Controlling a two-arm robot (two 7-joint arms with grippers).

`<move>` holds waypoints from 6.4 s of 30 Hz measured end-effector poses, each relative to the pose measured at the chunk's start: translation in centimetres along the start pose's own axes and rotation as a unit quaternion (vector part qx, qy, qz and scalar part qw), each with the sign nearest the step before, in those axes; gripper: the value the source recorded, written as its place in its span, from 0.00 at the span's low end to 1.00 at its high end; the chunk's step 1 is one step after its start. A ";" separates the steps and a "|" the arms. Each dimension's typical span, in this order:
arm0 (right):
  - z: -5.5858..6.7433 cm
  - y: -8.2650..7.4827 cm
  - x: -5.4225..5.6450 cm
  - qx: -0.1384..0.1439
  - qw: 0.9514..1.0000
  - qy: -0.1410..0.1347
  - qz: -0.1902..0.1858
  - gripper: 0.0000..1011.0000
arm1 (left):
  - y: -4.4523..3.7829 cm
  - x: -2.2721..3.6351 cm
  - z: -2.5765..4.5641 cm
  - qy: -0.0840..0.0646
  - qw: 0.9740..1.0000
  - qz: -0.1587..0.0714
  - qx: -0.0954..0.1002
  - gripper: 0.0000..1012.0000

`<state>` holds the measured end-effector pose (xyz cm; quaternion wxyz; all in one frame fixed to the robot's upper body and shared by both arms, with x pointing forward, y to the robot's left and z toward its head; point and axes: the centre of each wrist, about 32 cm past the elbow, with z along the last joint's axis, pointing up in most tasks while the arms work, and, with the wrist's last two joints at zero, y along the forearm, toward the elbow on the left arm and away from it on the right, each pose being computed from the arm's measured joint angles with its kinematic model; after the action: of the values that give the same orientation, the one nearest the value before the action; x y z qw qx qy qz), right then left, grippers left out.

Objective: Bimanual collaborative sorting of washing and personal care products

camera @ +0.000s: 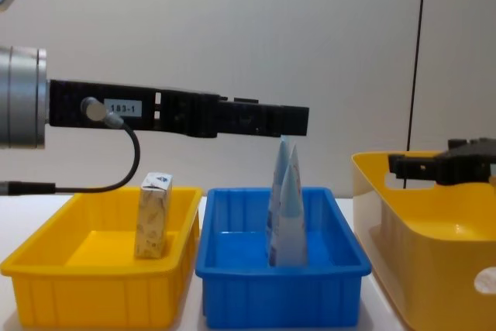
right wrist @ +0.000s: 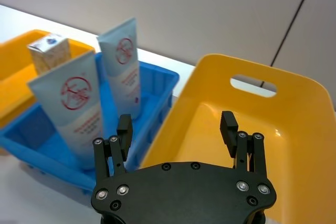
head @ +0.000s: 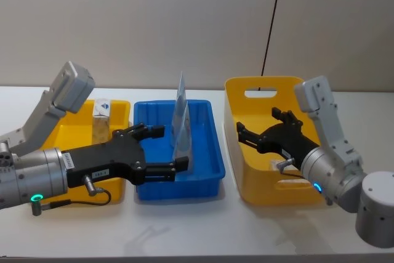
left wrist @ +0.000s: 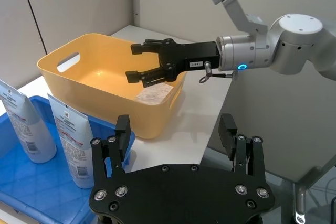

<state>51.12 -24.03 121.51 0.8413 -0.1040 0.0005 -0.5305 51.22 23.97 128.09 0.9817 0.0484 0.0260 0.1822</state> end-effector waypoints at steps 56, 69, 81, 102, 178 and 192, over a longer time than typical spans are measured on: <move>0.2 1.6 -6.5 -0.006 0.997 -0.015 0.070 0.99 | 0.00 0.00 0.00 0.000 1.000 0.000 0.000 0.99; -0.4 2.7 -8.3 -0.017 0.998 -0.014 0.059 0.99 | 0.00 0.00 0.00 0.000 1.000 0.000 0.000 0.99; -1.1 3.5 -10.1 -0.015 0.999 -0.014 0.040 0.99 | 0.00 0.00 0.00 0.000 1.000 0.000 0.000 0.99; -1.7 4.6 -11.5 -0.004 1.000 -0.014 0.006 0.99 | 0.00 0.00 0.00 0.000 1.000 0.000 0.000 0.99; -1.4 8.2 -10.3 0.012 0.999 -0.037 0.002 0.52 | 0.00 0.00 0.00 0.000 1.000 0.000 0.000 0.99; -1.4 8.3 -10.3 0.013 0.999 -0.038 0.001 0.12 | 0.00 0.00 0.00 0.000 1.000 0.000 0.000 0.99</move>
<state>53.81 -11.61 117.59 0.8428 -0.1128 -0.0385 -0.5249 51.22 23.97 128.09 0.9817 0.0483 0.0260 0.1822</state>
